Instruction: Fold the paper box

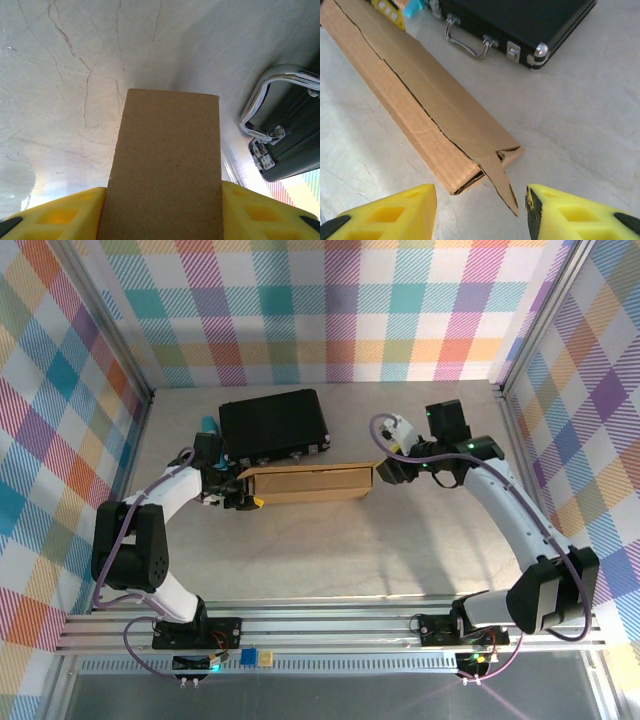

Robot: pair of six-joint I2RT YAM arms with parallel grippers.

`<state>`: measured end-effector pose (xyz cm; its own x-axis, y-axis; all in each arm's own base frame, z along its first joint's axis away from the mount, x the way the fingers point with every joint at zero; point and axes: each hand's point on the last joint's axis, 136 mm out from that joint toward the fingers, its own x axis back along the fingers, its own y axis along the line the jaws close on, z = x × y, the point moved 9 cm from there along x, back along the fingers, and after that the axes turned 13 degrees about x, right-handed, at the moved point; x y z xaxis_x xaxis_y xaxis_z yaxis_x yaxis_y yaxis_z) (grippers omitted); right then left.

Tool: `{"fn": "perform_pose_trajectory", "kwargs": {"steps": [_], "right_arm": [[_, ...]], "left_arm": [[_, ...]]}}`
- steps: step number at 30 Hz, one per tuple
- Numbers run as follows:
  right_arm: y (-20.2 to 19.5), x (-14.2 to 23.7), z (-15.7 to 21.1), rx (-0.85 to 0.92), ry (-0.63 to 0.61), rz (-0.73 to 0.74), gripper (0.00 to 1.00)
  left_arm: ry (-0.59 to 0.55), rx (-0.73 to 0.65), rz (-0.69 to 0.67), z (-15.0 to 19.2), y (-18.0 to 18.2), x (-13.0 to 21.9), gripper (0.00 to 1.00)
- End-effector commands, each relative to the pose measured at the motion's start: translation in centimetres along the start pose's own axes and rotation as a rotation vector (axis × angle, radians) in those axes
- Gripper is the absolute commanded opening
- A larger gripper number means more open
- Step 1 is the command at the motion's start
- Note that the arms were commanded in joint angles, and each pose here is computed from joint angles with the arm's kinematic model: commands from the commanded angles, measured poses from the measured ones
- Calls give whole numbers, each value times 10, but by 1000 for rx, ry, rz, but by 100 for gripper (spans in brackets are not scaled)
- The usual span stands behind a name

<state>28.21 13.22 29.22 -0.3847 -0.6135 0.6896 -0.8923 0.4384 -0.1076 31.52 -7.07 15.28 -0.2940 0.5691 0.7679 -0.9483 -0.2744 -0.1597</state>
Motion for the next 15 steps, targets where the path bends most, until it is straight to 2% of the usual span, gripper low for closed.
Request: {"fn": "perform_pose_trajectory", "kwargs": {"steps": [1,12,15], "right_arm": [[3,-3,1,32,87,2,49],[-4,-20,-4,0,157,12,26],[-4,-23,-5,-10,166,7,22]], "left_arm": [[-37,17,-6,-6,-2,1,30],[-30,17,-7,-6,-7,-1,30],[-28,18,-4,-6,-9,-1,30]]}}
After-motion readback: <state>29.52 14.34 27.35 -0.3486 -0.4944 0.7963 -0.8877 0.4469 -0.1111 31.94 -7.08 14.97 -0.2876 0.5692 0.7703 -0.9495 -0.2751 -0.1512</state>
